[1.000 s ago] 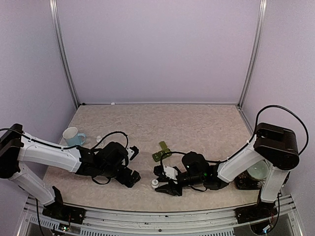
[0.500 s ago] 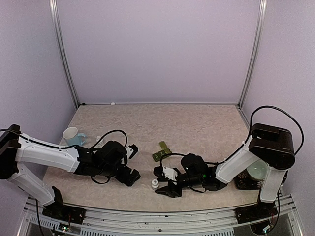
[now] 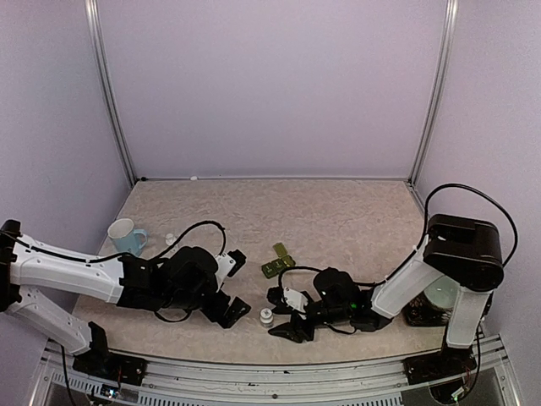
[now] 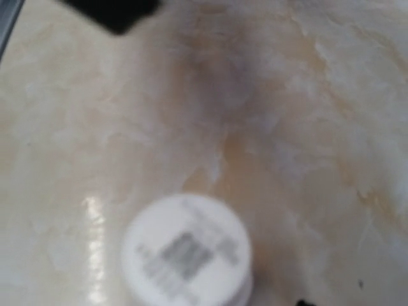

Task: Sort the pills into containers
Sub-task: Pick up the pill bottle from the center of the board.

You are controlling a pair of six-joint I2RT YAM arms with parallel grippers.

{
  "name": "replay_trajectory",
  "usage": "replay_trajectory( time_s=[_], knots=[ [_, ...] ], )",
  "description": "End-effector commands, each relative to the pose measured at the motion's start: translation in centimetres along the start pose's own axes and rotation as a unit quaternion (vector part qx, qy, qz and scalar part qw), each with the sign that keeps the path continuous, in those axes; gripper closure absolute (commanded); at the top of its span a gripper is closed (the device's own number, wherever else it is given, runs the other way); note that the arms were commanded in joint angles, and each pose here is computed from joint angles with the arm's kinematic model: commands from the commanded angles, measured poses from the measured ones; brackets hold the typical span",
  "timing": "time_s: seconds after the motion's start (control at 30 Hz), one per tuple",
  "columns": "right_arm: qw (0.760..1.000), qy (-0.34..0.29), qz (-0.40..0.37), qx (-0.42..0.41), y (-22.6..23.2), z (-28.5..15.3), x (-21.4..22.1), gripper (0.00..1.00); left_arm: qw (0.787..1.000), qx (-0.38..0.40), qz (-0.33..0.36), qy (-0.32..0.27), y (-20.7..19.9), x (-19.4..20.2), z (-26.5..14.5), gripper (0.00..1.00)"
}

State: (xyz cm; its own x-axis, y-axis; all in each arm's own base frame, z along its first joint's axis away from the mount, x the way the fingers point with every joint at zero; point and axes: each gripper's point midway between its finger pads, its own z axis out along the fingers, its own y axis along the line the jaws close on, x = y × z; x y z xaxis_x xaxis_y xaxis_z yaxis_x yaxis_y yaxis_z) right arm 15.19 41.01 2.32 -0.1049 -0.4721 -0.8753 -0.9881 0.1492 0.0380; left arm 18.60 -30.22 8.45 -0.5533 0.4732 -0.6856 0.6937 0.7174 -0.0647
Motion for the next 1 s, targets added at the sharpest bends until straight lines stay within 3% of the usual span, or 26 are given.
replay_trajectory(
  time_s=[0.0,0.17,0.43,0.97],
  knots=[
    [0.999,-0.028,0.027,-0.011,0.9,-1.7,-1.7,0.39,0.998,0.027,0.034,-0.04,-2.6,-3.2,-1.4,0.01],
    [0.997,-0.034,0.062,-0.003,1.4,-3.9,-1.7,0.38,0.995,0.051,0.08,-0.017,-5.1,-4.3,-1.2,0.01],
    [0.993,-0.03,0.099,0.051,0.8,-8.1,-1.7,0.38,0.983,0.051,0.15,0.089,-6.6,-2.4,1.8,0.01],
    [0.984,-0.074,0.108,0.122,-0.1,-14.6,-3.3,0.39,0.968,0.071,0.172,0.172,-7.4,-0.3,5.3,0.13]
  ],
)
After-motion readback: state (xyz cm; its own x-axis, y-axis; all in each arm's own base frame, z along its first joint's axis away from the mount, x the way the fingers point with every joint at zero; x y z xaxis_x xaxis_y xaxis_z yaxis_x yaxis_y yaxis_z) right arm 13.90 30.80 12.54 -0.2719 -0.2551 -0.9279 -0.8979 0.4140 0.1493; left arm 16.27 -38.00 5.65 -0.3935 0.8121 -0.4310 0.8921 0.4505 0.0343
